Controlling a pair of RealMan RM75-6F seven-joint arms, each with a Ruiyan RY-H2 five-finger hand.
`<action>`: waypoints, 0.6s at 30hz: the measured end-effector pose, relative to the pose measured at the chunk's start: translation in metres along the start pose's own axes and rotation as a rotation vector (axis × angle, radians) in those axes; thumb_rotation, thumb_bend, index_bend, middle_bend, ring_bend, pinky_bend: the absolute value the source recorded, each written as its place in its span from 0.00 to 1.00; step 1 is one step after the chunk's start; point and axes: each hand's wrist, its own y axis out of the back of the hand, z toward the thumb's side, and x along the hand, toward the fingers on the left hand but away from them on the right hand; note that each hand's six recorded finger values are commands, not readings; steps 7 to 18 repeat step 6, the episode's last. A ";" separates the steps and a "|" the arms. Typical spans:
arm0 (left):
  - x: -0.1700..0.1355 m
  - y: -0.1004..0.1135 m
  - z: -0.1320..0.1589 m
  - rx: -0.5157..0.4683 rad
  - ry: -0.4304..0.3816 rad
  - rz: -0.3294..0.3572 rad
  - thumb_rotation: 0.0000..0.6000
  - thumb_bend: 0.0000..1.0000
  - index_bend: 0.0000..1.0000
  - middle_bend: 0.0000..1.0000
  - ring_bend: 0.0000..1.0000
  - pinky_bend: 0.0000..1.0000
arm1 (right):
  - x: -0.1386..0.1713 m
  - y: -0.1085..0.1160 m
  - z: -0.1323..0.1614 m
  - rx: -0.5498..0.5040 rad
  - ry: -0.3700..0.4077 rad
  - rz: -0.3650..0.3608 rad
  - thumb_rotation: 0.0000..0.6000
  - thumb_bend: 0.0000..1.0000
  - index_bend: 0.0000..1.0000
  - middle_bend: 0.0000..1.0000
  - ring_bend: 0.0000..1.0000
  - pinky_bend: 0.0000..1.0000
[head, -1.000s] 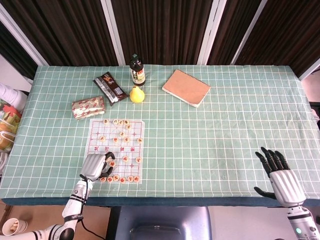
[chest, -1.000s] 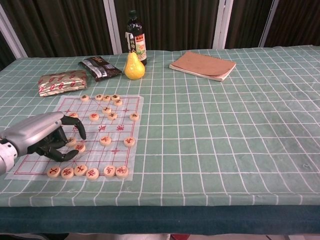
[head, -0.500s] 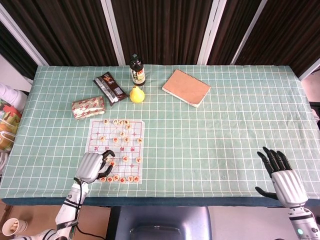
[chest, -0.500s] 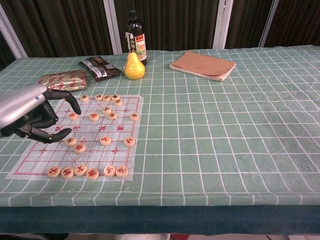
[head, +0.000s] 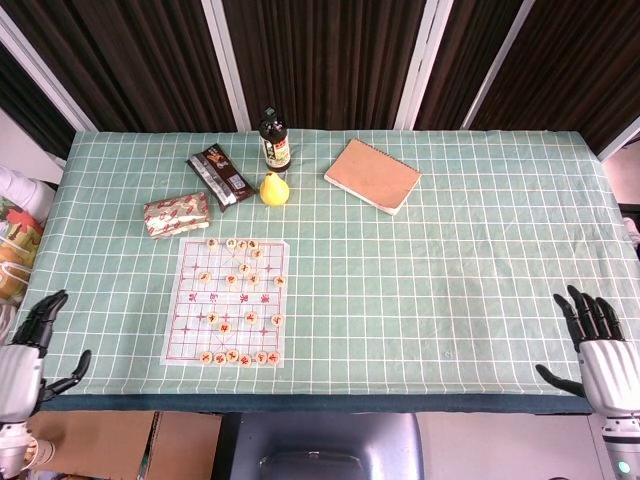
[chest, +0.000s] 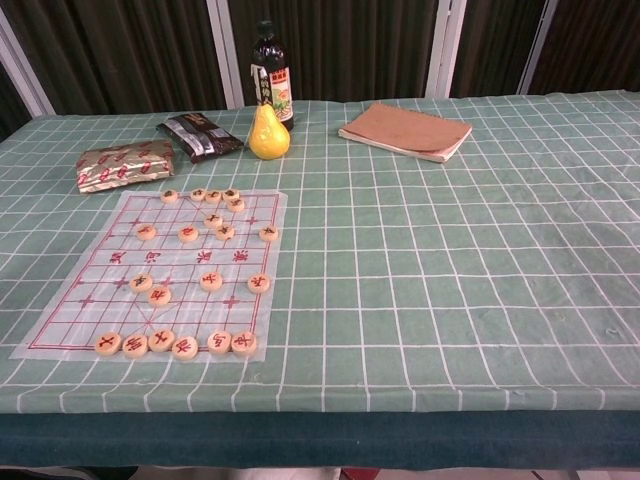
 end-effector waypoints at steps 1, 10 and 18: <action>-0.003 0.003 -0.007 -0.022 0.010 -0.011 1.00 0.39 0.00 0.01 0.02 0.21 | 0.000 0.001 -0.001 -0.001 -0.008 -0.002 1.00 0.17 0.00 0.00 0.00 0.00; -0.012 0.009 -0.021 -0.013 0.029 -0.049 1.00 0.39 0.00 0.01 0.01 0.19 | 0.000 -0.002 -0.001 0.016 -0.008 0.010 1.00 0.17 0.00 0.00 0.00 0.00; -0.012 0.009 -0.021 -0.013 0.029 -0.049 1.00 0.39 0.00 0.01 0.01 0.19 | 0.000 -0.002 -0.001 0.016 -0.008 0.010 1.00 0.17 0.00 0.00 0.00 0.00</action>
